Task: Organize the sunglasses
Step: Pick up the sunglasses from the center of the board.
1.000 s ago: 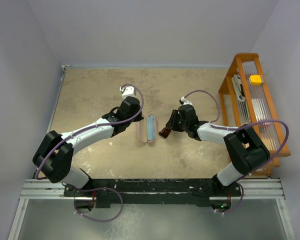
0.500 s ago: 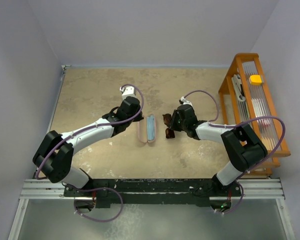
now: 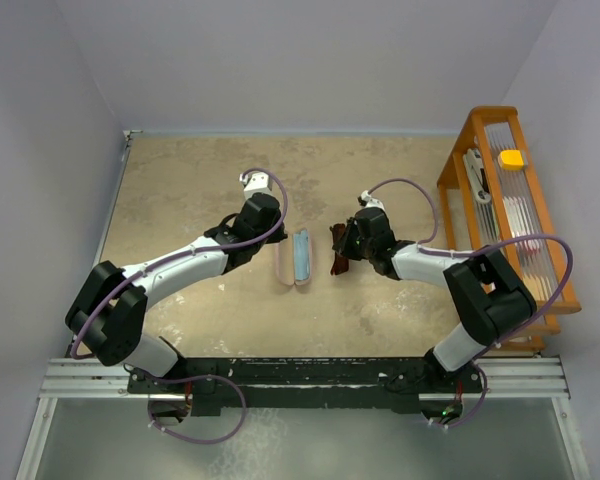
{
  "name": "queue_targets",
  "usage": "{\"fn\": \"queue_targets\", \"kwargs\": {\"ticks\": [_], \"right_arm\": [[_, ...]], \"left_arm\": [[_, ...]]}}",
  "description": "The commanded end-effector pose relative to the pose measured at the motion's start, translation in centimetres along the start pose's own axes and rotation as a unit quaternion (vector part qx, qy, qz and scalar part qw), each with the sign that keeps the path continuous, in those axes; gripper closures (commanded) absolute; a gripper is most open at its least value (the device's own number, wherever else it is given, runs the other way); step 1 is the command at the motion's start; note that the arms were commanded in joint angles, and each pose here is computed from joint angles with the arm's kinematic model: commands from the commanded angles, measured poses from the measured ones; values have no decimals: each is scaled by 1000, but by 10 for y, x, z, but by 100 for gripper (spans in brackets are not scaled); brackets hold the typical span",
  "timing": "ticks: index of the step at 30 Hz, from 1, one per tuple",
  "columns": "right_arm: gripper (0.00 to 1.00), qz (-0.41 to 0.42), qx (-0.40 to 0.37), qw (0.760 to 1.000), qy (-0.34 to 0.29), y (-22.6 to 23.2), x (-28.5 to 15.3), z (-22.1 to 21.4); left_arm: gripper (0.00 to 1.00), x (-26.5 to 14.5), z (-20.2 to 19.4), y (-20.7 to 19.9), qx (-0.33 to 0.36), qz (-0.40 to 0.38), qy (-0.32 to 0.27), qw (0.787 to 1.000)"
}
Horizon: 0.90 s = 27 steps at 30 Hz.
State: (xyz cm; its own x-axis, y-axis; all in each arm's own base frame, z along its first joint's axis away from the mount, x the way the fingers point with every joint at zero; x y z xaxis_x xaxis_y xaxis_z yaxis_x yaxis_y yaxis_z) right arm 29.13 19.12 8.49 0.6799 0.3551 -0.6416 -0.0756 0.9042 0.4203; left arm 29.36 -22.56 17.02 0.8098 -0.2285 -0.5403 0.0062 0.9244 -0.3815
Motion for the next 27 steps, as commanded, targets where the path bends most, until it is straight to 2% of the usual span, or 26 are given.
{"fn": "queue_targets", "kwargs": {"ticks": [1,11,20,27], "right_arm": [[100,17,-7,1000,-19,9,-8,13],[100,39,-16,999,-33,17,-27,22],[100,65,-30,996,-43,27,-39,32],[100,92,-34,994,-40,38,-48,38]], "left_arm": [[89,1,3,3,-5,6,-11,1000],[90,-25,-7,41,-36,67,-51,996],[91,-14,-40,54,-54,57,-16,997],[95,3,-55,54,-49,48,-4,998]]}}
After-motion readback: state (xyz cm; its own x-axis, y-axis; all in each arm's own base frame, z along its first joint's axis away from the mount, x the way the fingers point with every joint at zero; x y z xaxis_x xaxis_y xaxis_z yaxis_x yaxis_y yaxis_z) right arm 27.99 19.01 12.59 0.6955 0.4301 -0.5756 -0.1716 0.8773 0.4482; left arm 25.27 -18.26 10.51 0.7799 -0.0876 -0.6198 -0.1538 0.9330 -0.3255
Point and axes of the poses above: each gripper's point midway between its finger pads, its own x axis out along the fingers, its own y axis along the line the jaws close on, z = x × y, the point moved 7 cm from there along -x, back along the fingers, and after that the axes turned 3 degrees about -x, right-handed, at the moved point
